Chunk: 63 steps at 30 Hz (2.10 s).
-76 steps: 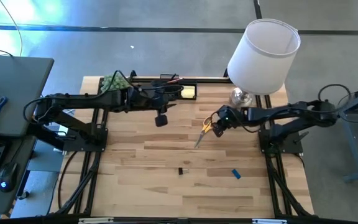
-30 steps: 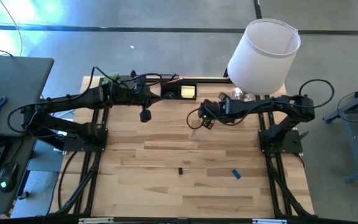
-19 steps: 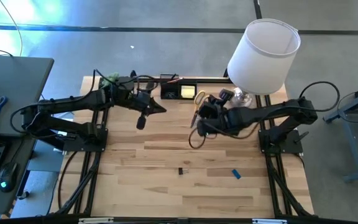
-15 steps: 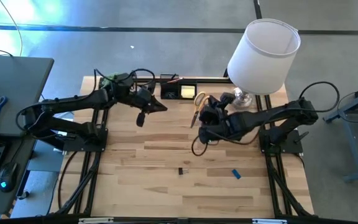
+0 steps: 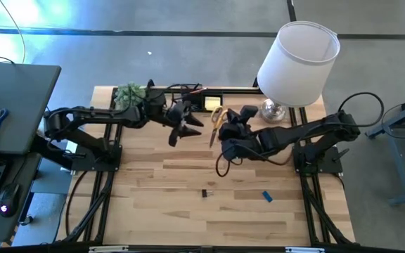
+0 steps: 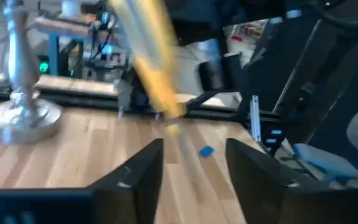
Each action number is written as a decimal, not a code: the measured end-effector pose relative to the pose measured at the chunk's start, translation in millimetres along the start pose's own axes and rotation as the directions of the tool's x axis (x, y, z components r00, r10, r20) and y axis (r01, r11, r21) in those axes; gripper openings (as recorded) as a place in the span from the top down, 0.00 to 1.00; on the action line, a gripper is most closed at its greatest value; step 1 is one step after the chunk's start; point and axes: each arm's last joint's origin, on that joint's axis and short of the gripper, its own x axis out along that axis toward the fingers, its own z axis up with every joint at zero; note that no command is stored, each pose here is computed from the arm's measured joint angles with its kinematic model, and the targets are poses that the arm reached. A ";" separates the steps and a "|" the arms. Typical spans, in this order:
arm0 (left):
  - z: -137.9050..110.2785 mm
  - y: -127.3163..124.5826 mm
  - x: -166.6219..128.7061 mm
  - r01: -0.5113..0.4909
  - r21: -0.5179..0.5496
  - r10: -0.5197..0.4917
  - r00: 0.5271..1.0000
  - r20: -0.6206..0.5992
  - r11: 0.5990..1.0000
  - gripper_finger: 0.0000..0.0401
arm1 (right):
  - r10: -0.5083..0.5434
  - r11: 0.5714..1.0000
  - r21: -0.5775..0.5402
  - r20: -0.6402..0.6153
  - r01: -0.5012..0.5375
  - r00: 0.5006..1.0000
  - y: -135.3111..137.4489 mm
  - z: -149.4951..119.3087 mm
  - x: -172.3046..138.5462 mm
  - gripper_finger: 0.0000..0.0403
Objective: Pick and place office supplies into organizer
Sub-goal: Put the scissor into the top left slot of the desk organizer
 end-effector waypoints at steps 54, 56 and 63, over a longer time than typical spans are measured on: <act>-10.1 -14.6 27.8 -0.406 0.098 0.401 0.914 0.067 0.909 0.96 | 0.113 0.993 0.011 0.092 -0.115 0.989 14.9 24.5 34.1 0.97; -10.8 -14.3 27.7 -0.409 0.111 0.405 0.912 0.060 0.906 0.94 | 0.132 0.991 0.017 0.099 -0.135 0.986 15.0 24.6 33.9 0.94; -7.9 -9.5 14.7 -0.380 0.160 0.388 0.921 -0.023 0.911 0.96 | 0.283 0.949 0.095 0.161 -0.300 0.946 11.3 24.1 28.3 0.83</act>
